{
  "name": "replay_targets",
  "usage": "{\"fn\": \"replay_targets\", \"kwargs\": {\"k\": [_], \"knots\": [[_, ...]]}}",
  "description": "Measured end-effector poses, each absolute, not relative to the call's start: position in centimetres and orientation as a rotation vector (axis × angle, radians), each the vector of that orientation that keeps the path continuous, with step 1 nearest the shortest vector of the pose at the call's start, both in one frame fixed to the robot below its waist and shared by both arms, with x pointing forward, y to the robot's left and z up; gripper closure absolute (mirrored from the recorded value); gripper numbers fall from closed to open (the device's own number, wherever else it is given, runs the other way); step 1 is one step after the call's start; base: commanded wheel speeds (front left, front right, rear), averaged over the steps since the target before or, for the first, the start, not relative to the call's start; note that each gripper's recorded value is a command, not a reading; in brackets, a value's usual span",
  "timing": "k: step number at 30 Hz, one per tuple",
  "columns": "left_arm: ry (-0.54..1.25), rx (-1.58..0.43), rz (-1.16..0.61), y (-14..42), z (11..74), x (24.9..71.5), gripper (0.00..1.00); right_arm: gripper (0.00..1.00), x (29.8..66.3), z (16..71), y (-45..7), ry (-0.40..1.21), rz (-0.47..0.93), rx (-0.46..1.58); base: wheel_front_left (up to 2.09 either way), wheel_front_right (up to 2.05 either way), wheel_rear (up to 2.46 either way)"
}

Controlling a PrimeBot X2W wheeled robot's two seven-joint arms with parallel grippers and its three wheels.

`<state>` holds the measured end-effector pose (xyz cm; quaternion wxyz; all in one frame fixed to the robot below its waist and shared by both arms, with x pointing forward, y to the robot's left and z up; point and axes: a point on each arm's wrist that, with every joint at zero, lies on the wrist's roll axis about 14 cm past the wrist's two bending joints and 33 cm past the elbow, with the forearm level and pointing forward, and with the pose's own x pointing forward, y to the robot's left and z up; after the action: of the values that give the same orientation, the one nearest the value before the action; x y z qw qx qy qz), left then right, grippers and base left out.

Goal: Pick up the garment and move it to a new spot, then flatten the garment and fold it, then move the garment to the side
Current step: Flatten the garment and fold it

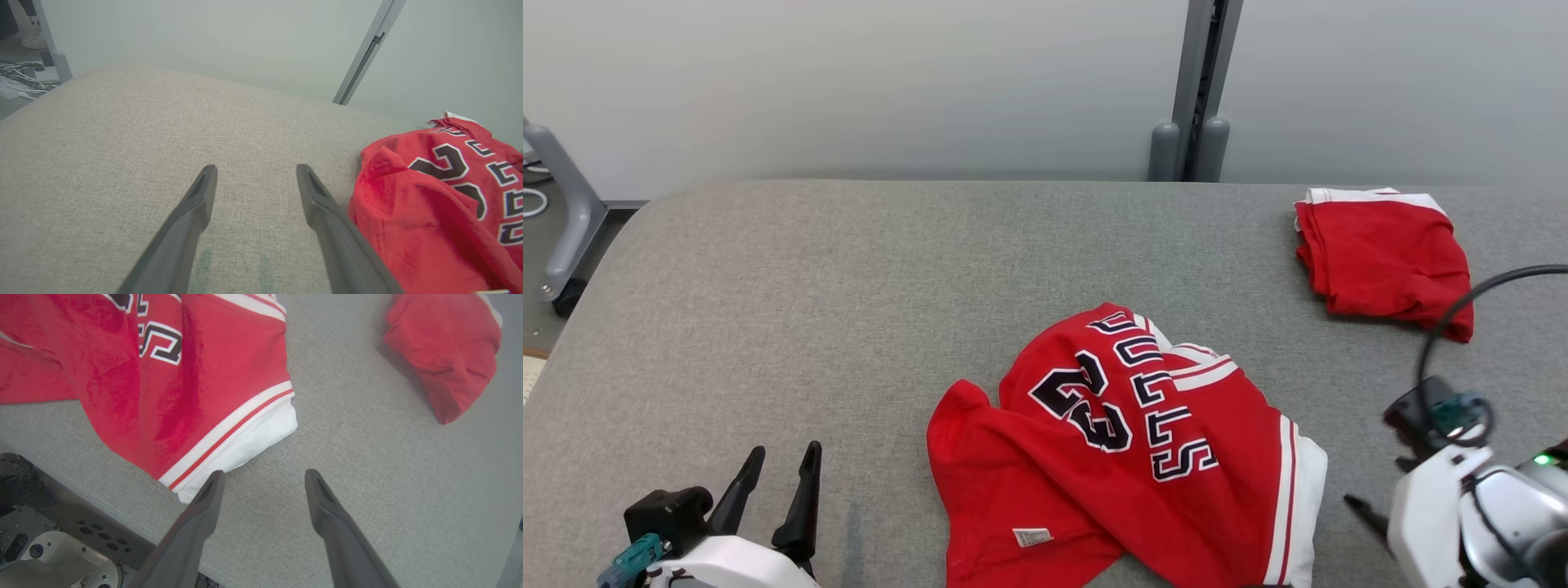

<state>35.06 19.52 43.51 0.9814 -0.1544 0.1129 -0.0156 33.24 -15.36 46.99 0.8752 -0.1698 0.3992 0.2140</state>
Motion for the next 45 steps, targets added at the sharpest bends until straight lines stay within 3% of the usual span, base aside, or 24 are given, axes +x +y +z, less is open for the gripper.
{"fn": "replay_targets", "kwargs": {"k": [11, 26, 40, 45], "knots": [[0.23, -0.299, -0.098, 17.6, 44.3, 35.6, 0.0, 0.0, 35.9, 54.2, -18.9, 0.407, 0.197, -0.139, 0.0, 0.0, 0.0], [0.212, -0.304, -0.137, 16.3, 45.1, 36.8, 0.0, 0.0, 37.2, 54.0, -19.0, 0.01, 0.058, 0.108, 0.0, 0.0, 0.0], [0.21, -0.319, -0.29, 12.3, 46.7, 37.7, 0.0, 0.0, 38.1, 50.5, -16.9, 0.056, 0.096, 0.172, 0.0, 0.0, 0.0], [0.327, -0.36, -0.394, 9.6, 45.6, 37.3, 0.0, 0.0, 38.2, 50.3, -16.7, 0.063, 0.1, 0.172, 0.0, 0.0, 0.0]]}}
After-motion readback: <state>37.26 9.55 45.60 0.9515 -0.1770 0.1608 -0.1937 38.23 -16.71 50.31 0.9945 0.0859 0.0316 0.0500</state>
